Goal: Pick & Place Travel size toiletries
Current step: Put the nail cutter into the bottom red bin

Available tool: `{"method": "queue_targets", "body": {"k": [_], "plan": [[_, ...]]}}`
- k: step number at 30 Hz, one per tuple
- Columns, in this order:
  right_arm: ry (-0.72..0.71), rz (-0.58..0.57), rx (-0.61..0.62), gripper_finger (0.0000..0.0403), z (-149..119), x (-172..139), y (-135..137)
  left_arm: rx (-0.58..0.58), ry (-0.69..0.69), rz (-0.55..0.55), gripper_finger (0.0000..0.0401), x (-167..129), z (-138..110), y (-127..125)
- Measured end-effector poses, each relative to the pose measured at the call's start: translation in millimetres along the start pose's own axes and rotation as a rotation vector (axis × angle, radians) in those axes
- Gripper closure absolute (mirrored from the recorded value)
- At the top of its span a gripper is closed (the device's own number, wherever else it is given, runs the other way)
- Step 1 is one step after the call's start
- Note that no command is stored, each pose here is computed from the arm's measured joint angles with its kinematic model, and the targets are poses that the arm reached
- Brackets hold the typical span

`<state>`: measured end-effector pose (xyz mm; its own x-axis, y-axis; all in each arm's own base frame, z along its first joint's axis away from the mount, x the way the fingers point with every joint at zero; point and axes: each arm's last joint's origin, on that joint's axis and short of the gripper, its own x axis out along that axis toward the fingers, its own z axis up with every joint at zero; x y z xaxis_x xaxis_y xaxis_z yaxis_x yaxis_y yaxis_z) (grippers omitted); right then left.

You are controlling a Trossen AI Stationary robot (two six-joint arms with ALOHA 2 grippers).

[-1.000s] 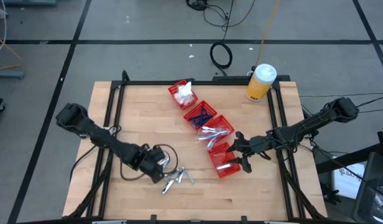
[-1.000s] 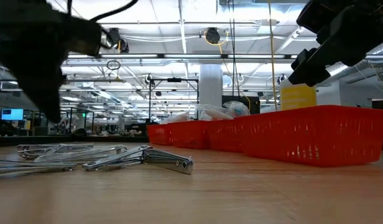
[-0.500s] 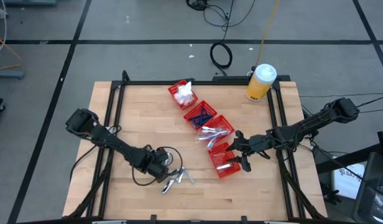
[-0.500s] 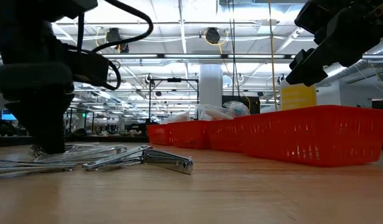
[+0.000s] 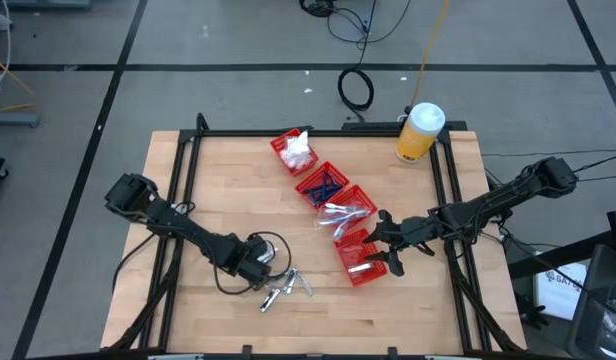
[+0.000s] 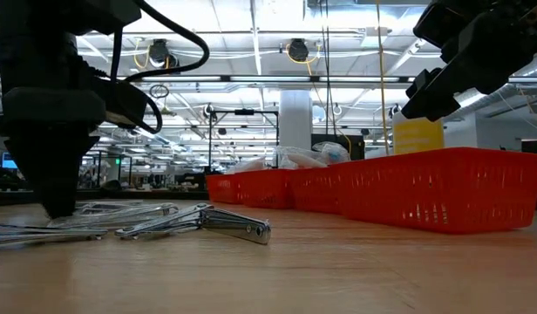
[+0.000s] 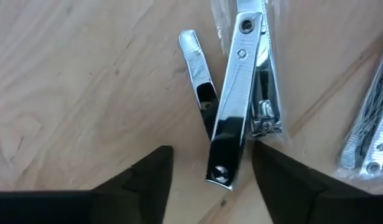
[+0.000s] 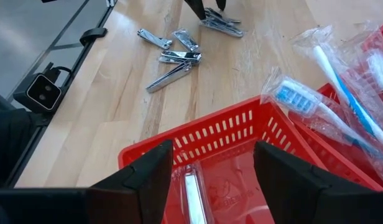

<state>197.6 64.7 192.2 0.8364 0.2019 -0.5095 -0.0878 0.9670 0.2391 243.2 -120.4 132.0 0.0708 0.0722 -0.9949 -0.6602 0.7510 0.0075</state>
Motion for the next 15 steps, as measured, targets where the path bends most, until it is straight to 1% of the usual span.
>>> {"method": "queue_targets", "body": {"k": [5, 11, 15], "plan": [[0.001, 0.0, 0.0, 0.0192, -0.1, 0.0, 0.0, 0.012, 0.003, -0.002, 0.0265, 0.2, -0.3, -0.2], [0.001, 0.0, 0.0, 0.0193, -0.2, 0.0, -0.1, 0.113, -0.041, -0.037, 0.0366, 0.3, 1.8, -4.4], [0.001, 0.0, 0.0, 0.0193, -0.2, 0.0, -0.1, 0.136, -0.044, -0.037, 0.0371, -2.6, 1.9, -3.5]]}}
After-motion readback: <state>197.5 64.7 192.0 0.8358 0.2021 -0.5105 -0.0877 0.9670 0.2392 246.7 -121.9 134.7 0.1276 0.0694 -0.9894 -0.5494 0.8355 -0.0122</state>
